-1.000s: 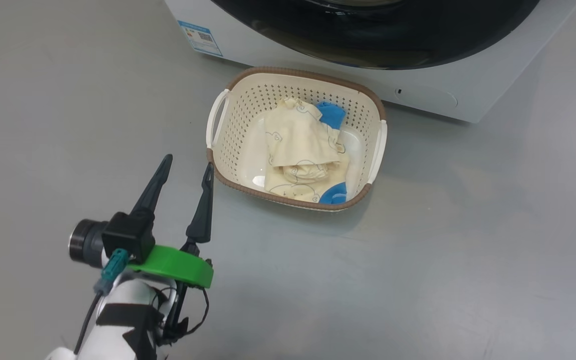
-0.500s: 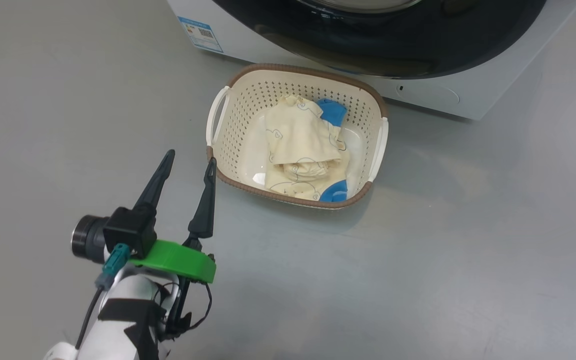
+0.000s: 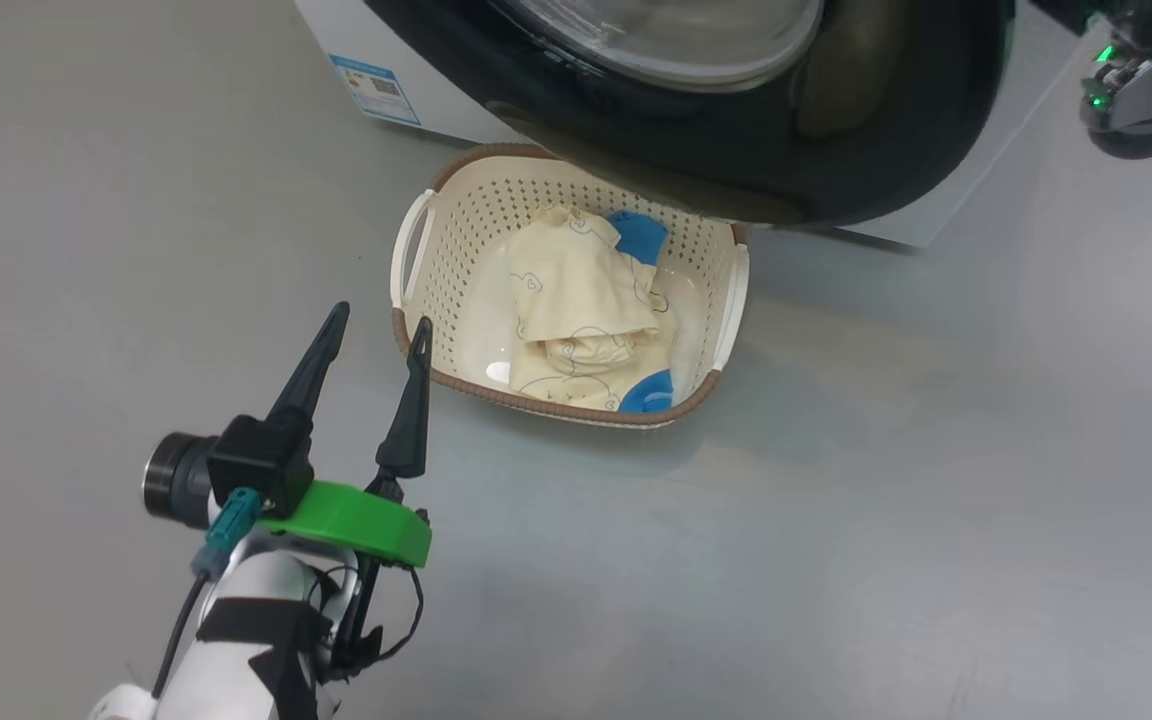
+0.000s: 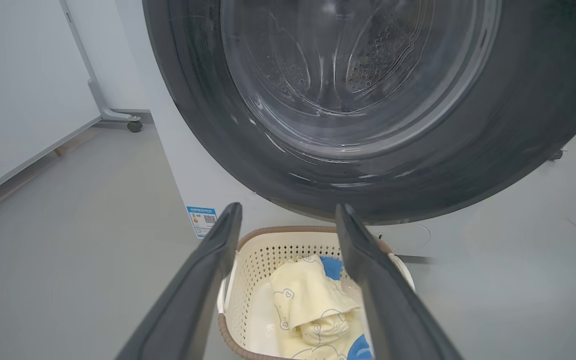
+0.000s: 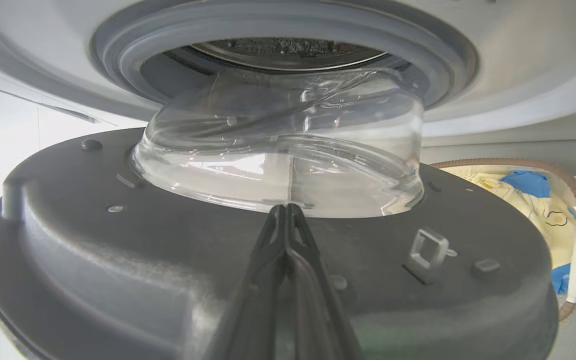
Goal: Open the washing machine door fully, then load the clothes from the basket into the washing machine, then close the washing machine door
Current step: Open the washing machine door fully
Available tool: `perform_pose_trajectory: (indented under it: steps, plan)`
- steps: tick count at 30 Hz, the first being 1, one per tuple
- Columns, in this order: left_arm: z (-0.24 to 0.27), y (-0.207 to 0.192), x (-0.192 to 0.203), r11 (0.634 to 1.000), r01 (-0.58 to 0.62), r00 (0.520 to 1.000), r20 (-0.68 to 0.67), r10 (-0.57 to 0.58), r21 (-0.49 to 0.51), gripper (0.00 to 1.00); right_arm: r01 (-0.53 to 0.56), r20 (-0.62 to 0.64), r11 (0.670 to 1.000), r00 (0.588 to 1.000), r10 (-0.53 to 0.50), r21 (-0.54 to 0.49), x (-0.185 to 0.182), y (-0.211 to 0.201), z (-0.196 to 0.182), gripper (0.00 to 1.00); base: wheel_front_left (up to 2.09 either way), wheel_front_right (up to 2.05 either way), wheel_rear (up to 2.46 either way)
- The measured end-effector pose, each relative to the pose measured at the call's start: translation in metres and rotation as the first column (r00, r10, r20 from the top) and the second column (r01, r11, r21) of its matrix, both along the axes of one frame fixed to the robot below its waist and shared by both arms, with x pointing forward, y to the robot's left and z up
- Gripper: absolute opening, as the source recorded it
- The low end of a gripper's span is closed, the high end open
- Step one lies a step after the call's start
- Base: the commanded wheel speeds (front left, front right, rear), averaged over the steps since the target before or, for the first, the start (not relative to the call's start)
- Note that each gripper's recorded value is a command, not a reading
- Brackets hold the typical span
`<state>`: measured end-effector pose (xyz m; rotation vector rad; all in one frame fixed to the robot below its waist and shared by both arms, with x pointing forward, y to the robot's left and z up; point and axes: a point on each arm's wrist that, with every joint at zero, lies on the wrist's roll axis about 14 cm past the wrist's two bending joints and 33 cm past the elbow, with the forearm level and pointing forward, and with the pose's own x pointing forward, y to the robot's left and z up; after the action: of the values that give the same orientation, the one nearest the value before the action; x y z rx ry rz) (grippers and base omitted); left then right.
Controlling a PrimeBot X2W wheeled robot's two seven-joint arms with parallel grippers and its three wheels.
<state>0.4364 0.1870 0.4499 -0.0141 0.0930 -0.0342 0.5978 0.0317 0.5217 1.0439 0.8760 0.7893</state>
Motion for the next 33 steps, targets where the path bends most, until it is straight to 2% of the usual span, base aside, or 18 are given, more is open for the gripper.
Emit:
perform_pose_trajectory:
  steps: [10, 20, 33]
  plan:
    - [0.007, -0.004, -0.001, 1.000, 0.010, 1.000, 0.018, -0.010, -0.007, 1.00, -0.149, -0.043, 0.988, 0.988, 0.151, 0.042, -0.045, 0.011, -0.004, 0.00, 0.00, 0.00, 0.00]
    - [0.009, -0.005, -0.015, 1.000, 0.007, 1.000, 0.013, -0.007, -0.010, 1.00, -0.276, -0.059, 0.959, 0.958, 0.280, 0.066, -0.090, 0.025, -0.003, 0.00, 0.00, 0.00, 0.00]
    - [0.018, -0.001, -0.026, 1.000, -0.010, 1.000, 0.028, 0.010, -0.005, 1.00, -0.371, -0.066, 0.924, 0.923, 0.378, 0.095, -0.128, 0.039, -0.003, 0.00, 0.00, 0.00, 0.00]
